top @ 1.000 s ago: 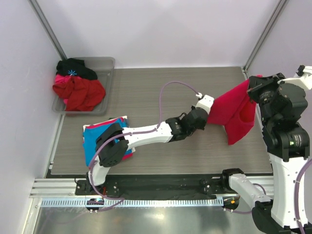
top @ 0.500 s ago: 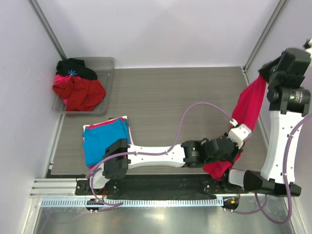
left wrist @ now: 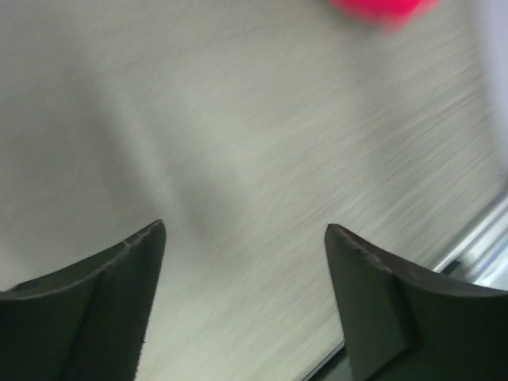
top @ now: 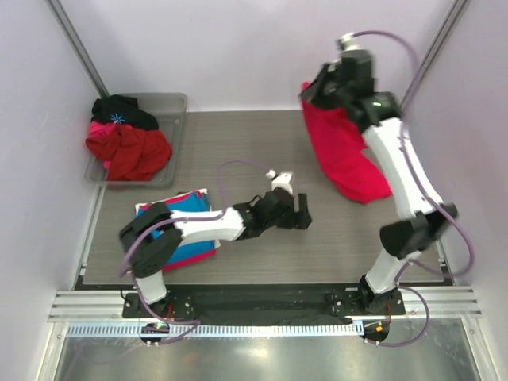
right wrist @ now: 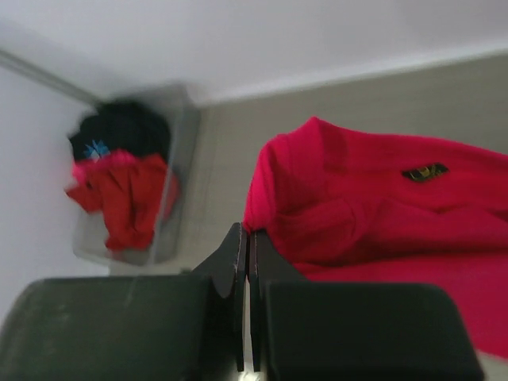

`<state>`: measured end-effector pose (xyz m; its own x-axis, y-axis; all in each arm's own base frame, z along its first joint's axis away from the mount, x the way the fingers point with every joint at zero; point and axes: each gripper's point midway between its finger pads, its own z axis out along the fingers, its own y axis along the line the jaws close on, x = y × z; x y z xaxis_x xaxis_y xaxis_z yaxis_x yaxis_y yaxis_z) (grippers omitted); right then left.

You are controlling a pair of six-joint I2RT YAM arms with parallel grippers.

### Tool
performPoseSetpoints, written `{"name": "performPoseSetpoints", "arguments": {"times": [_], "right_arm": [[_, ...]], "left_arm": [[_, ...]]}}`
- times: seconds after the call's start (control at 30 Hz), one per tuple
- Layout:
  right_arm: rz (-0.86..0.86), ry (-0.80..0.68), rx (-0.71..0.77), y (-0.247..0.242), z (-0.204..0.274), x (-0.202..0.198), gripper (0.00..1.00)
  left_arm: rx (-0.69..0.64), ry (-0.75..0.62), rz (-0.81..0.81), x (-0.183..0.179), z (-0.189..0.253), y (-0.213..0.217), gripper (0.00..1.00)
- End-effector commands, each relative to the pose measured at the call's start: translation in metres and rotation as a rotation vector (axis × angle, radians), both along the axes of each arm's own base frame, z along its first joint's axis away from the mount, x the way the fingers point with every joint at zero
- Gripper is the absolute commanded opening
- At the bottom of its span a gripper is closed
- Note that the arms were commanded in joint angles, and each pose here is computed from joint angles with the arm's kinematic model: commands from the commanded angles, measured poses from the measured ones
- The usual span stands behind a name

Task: Fold and stack the t-shirts
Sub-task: Flatten the tshirt out

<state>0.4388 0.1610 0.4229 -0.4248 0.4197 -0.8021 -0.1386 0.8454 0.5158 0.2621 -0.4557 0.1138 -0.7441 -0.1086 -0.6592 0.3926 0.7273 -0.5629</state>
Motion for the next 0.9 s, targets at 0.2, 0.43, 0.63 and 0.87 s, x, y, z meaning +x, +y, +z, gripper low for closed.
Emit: {"name": "performPoseSetpoints", "arguments": {"times": [0.2, 0.43, 0.63, 0.87], "right_arm": [[0.41, 0.115, -0.188, 0.184, -0.124, -0.023, 0.34], [0.288, 0.067, -0.302, 0.143, -0.145, -0.036, 0.85], [0.036, 0.16, -0.371, 0.042, -0.183, -0.029, 0.74], [-0.354, 0.293, -0.241, -0.094, -0.25, -0.022, 0.72]], "left_arm": [[0.11, -0.135, 0.41, -0.041, 0.052, 0.19, 1.0], [0.062, -0.174, 0.561, -0.051, 0.072, 0.261, 1.0], [0.116, -0.289, 0.594, -0.033, 0.095, 0.268, 1.0], [0.251, -0.375, 0.604, 0.008, 0.122, 0.258, 0.99]]}}
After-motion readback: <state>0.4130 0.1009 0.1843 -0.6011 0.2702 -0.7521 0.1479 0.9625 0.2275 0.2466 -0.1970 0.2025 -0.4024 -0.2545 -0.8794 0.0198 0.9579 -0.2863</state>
